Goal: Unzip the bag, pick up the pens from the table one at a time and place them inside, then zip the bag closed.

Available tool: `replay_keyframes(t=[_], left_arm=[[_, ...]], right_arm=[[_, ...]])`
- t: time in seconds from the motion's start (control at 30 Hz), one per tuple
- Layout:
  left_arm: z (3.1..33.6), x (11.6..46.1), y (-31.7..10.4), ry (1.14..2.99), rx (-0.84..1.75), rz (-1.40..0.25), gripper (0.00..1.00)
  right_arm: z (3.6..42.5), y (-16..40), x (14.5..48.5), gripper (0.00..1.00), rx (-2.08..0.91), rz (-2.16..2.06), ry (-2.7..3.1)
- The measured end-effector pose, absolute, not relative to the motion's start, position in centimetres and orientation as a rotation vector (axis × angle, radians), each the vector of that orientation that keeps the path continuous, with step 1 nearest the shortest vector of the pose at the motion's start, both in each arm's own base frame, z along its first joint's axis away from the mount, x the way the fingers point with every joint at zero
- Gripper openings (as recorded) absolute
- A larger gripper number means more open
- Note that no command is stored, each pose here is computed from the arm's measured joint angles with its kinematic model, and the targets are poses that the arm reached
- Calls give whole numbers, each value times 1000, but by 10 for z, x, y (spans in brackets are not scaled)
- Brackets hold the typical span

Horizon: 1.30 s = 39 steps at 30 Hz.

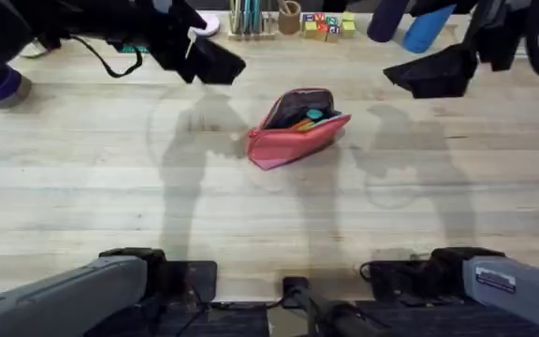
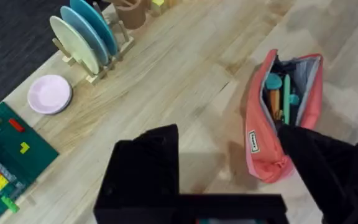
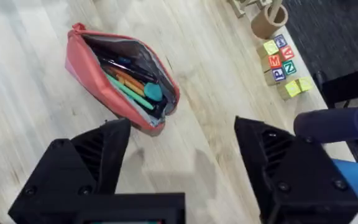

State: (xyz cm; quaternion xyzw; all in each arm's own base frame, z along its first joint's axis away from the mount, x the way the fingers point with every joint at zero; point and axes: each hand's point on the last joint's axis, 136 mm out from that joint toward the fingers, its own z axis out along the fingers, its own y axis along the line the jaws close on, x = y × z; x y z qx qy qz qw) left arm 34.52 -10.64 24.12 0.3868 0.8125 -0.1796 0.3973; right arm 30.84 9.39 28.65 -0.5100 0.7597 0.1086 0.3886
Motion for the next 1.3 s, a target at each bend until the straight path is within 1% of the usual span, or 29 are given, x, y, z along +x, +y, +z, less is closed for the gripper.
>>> replay_keyframes(t=[0.13,0.3,0.47,0.53,0.67,0.8,1.0,1.17,1.3], left_arm=[[229,330,-105,2050,1127,-429,995],[221,312,-96,1977,1299,-424,995],[227,308,-81,1843,1357,-427,995],[225,306,-77,1812,1357,-435,995],[207,297,-71,1786,1358,-470,995],[190,287,-74,1751,1392,-504,995],[165,281,-78,1692,1425,-509,993],[141,270,-78,1716,1416,-540,993],[130,262,-74,1756,1386,-567,993]], right_arm=[[287,94,308,996,-1297,276,1932],[287,94,308,996,-1297,276,1932],[287,94,308,995,-1297,276,1932],[287,94,308,995,-1297,276,1932],[287,94,308,996,-1297,276,1932],[287,94,308,996,-1297,276,1932],[287,94,308,996,-1297,276,1932],[287,94,308,995,-1297,276,1932],[287,94,308,995,-1297,276,1931]])
